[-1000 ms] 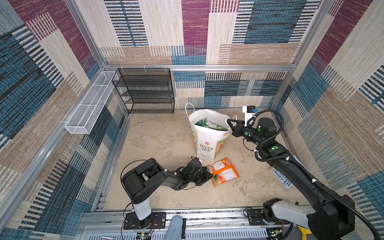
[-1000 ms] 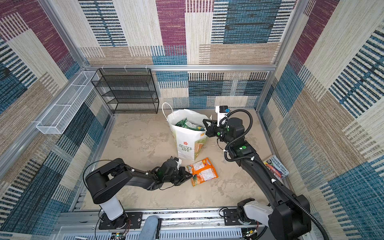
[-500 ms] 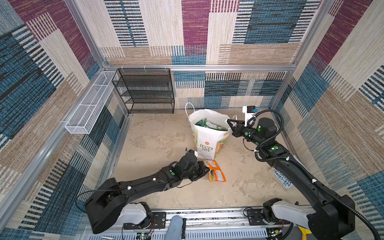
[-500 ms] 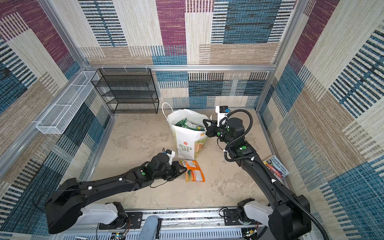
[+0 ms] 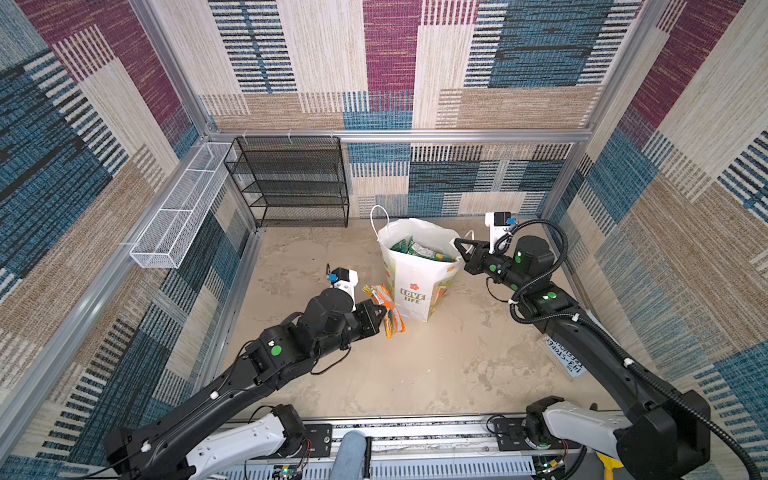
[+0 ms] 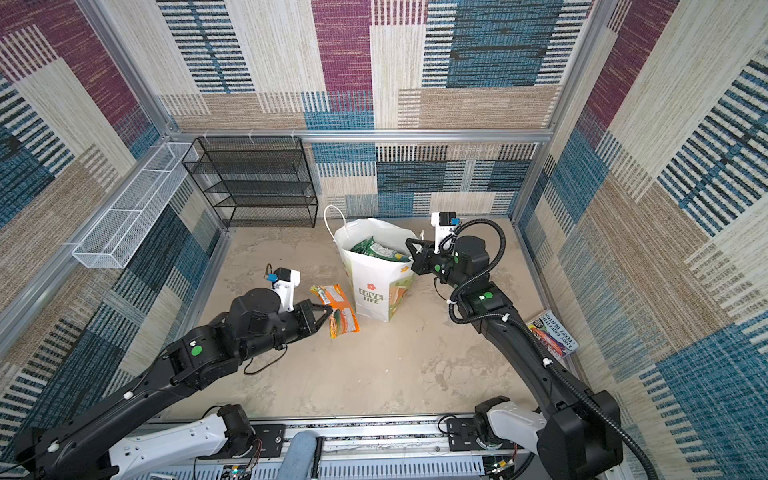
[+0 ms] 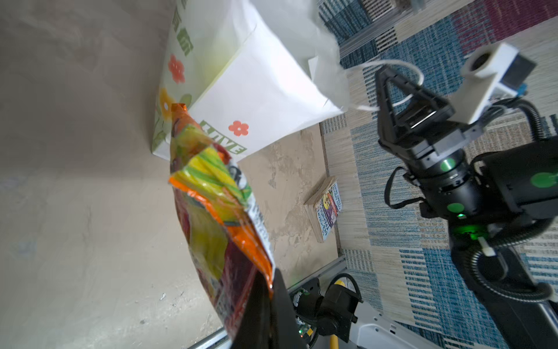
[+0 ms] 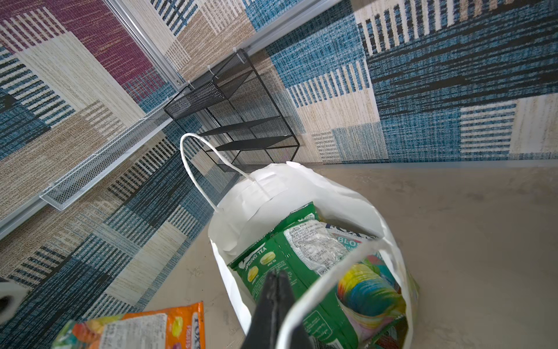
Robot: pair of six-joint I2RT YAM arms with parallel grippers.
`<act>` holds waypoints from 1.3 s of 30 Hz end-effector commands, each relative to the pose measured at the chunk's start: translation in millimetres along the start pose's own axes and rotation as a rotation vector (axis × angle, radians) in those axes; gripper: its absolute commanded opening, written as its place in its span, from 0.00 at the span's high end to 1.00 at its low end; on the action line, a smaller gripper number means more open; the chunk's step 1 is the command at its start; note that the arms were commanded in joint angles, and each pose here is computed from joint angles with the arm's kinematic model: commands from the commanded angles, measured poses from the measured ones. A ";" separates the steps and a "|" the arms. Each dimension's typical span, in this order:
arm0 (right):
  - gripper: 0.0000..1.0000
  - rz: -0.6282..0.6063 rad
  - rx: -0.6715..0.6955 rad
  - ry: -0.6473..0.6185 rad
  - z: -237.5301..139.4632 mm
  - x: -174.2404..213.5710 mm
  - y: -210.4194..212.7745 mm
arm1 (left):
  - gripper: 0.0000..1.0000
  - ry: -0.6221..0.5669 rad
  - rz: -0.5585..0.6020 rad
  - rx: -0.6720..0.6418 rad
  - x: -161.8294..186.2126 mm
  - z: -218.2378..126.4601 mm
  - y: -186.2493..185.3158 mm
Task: Place the snacks into the paper bag
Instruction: 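Lift the orange packet with the left gripper over the bag opening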
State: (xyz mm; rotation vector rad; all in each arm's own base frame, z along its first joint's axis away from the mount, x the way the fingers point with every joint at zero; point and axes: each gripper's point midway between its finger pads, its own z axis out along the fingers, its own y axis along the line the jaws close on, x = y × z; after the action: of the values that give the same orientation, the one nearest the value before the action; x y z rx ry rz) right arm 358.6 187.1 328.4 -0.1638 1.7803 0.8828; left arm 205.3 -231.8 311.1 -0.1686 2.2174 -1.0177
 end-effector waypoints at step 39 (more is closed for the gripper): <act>0.98 -0.007 0.004 -0.017 2.3 -3.0 -1.5 | 1.00 0.419 0.224 0.195 -94.5 166.7 -99.3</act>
State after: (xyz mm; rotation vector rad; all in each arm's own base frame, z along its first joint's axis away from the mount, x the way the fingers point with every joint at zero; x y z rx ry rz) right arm 360.9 186.1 326.0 -0.1553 1.7860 0.8732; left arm 376.9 -364.4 353.6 0.3472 2.4148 -1.1680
